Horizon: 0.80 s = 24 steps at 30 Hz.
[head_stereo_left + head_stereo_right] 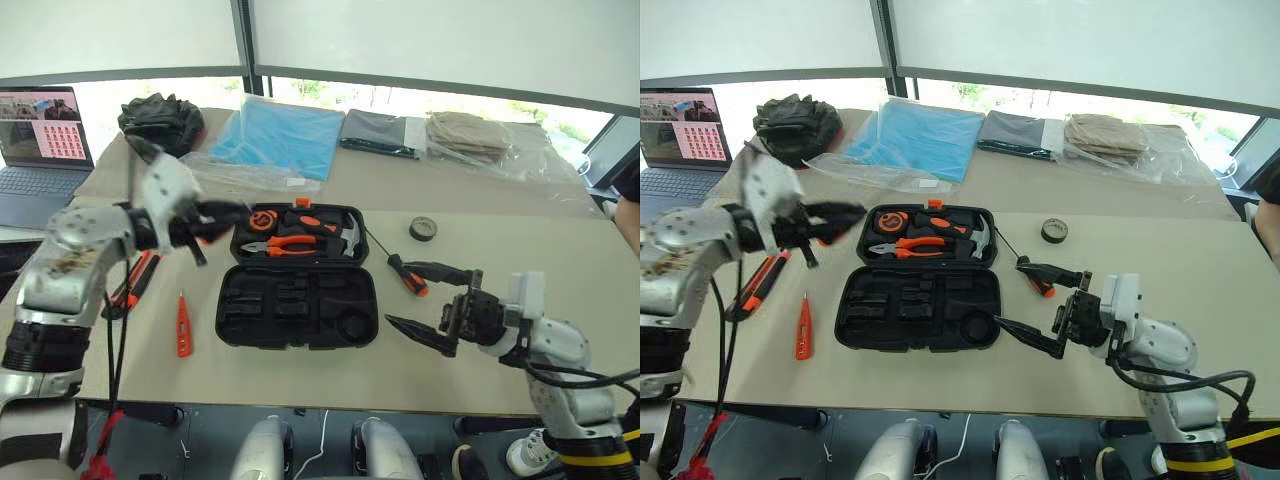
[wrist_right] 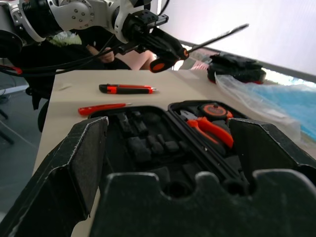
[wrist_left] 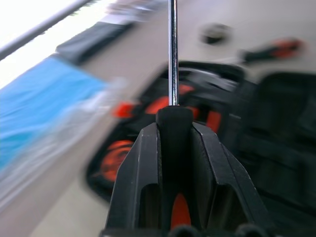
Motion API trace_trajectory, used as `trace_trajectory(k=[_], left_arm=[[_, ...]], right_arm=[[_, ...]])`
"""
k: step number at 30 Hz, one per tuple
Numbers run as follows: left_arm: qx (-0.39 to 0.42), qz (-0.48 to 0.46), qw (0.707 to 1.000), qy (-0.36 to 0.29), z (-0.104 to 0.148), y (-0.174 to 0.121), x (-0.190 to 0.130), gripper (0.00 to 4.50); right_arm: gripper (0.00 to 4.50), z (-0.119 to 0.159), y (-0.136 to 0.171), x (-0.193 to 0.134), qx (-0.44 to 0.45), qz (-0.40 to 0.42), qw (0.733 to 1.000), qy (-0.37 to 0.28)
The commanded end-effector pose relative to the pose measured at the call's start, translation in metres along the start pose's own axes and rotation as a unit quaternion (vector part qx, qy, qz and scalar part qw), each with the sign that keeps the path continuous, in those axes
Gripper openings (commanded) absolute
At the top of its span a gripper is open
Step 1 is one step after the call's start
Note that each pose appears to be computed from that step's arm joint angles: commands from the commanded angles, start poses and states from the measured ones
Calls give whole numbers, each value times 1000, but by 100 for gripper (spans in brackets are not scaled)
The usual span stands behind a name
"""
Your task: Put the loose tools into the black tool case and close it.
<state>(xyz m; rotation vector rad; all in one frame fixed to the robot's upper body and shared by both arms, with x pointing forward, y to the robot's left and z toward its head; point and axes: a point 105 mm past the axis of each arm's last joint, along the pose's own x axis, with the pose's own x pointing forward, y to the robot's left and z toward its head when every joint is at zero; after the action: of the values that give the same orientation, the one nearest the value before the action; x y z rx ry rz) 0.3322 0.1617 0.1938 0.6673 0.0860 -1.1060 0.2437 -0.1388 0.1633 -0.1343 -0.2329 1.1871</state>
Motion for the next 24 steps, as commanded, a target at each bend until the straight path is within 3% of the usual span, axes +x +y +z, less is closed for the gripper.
trace_trajectory(k=[1,4,24], left_arm=[[71,-61,994,54,-11,-8,20,42],[84,-78,989,98,-26,-7,33,42],[85,-100,976,173,-55,-13,43,42]], right_arm=[[450,7,2,7,25,9,999,17],[450,4,6,12,39,17,998,44],[450,3,-1,24,29,-15,998,60]])
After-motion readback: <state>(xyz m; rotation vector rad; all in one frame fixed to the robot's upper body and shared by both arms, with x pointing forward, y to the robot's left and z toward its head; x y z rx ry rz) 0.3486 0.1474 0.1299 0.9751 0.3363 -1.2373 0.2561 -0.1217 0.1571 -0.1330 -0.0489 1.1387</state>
